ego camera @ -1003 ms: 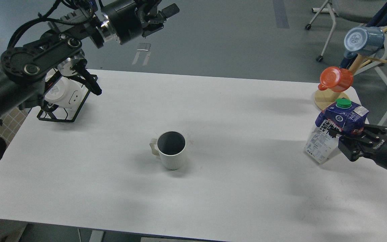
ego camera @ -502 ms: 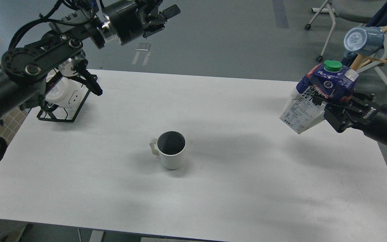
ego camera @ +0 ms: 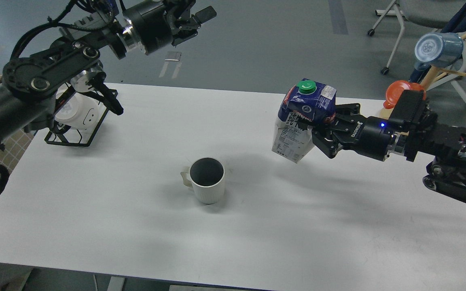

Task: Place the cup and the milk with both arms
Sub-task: 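Lift the milk carton and carry it beside the white mug, then lower the milk carton onto the table next to the mug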

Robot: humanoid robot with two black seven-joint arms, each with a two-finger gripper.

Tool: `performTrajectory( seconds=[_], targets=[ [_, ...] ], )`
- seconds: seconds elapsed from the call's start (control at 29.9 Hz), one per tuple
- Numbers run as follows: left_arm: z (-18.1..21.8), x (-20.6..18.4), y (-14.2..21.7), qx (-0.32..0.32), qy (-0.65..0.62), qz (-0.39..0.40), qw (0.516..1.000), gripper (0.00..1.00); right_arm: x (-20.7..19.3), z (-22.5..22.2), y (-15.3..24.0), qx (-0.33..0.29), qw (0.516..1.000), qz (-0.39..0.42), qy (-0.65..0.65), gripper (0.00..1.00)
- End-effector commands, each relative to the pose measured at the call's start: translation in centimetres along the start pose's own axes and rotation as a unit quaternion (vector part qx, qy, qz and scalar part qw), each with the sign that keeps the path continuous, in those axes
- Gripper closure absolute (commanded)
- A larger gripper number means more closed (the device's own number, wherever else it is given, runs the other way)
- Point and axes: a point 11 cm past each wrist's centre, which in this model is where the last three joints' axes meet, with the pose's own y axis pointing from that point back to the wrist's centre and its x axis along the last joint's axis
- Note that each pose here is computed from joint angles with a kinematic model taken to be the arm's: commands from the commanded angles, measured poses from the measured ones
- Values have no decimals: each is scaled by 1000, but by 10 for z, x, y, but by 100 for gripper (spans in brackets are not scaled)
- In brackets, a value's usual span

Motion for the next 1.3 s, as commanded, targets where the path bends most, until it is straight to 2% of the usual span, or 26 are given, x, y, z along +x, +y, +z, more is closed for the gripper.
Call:
performTrajectory(
  seconds=[0.0, 0.47, 1.27],
  targets=[
    [-2, -1, 1, 2, 1, -1, 1000, 2, 0, -9, -21, 15, 1000, 2, 2, 100],
    [-4, -2, 1, 3, 3, -1, 1000, 2, -5, -41, -63, 58, 998, -7, -12, 100],
    [-5, -1, 3, 4, 6, -1, 1000, 2, -7, -57, -107, 74, 997, -12, 18, 100]
  ],
)
